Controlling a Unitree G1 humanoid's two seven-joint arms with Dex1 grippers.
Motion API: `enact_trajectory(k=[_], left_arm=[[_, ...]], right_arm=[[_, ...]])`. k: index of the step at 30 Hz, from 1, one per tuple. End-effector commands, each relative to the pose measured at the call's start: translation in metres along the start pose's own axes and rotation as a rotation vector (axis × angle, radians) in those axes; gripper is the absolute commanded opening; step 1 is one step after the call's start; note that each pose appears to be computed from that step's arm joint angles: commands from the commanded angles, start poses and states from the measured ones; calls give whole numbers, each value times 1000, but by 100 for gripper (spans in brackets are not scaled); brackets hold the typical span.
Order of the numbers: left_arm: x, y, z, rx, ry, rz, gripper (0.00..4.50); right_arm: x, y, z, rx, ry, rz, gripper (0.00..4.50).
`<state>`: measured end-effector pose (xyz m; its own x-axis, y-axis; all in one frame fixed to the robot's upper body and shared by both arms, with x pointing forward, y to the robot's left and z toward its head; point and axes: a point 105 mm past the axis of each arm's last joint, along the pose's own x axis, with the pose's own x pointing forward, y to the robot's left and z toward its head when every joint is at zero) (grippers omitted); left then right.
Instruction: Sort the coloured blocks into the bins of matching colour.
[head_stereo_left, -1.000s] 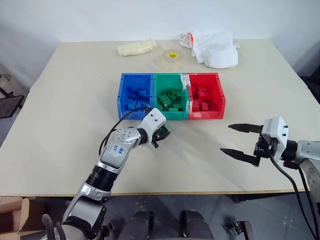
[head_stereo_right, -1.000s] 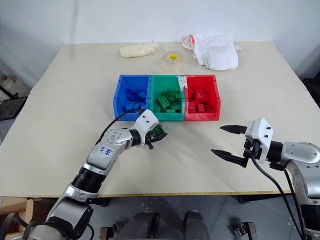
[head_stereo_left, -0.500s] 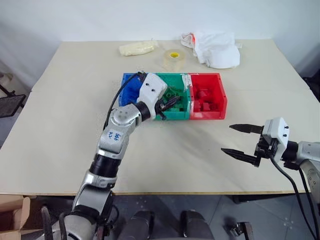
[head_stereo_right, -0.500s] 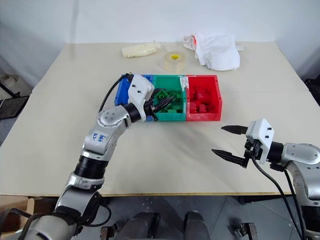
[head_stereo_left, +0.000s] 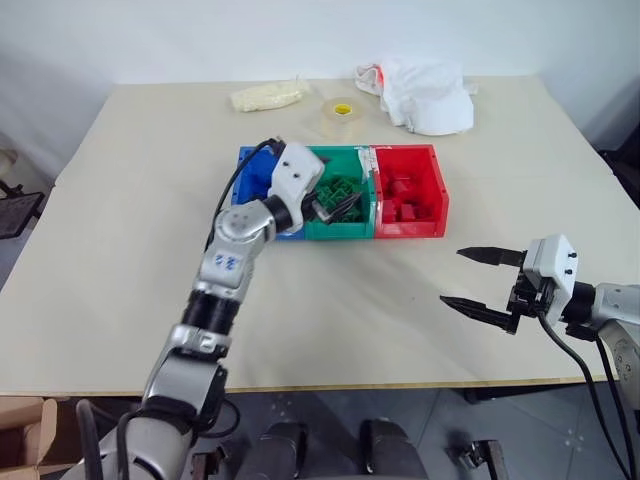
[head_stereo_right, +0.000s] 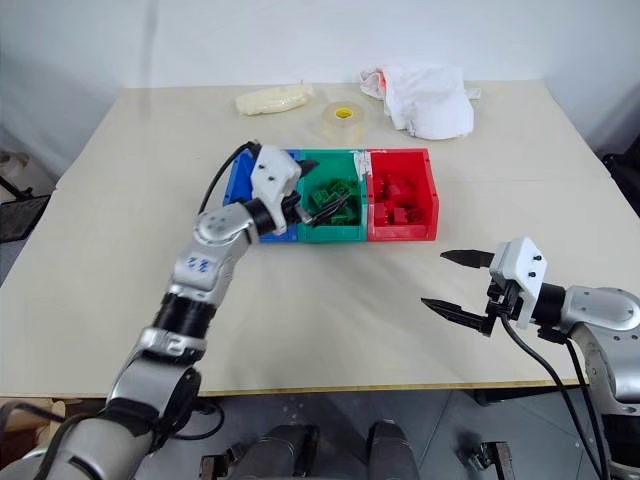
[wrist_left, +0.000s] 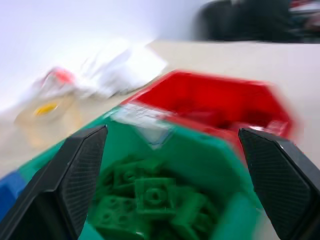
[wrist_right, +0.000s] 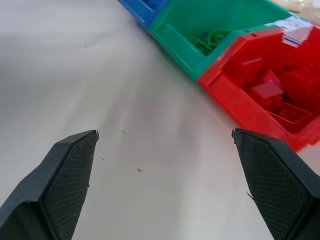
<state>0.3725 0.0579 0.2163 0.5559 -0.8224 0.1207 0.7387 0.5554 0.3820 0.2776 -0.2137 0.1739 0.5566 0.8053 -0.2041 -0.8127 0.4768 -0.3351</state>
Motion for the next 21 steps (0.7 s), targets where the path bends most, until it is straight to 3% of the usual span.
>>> enact_trajectory(k=[1,4,9,12,16,21], left_arm=[[-31,-21,16,-29,-37,-142,446],[-82,-37,22,-91,-71,-275,446],[-123,-32,1,-165,95,-317,446],[-155,-10,-19,-144,202,-250,446],[-164,16,-24,-106,223,-145,446],[-160,24,-21,-98,179,-133,446]], right_arm=[[-2,-5,10,-30,-20,1,450],[1,-11,10,-37,-16,22,450],[2,-20,9,-51,0,45,450],[2,-27,9,-61,12,54,450],[1,-34,7,-76,39,59,450],[-3,-42,4,-92,62,53,450]])
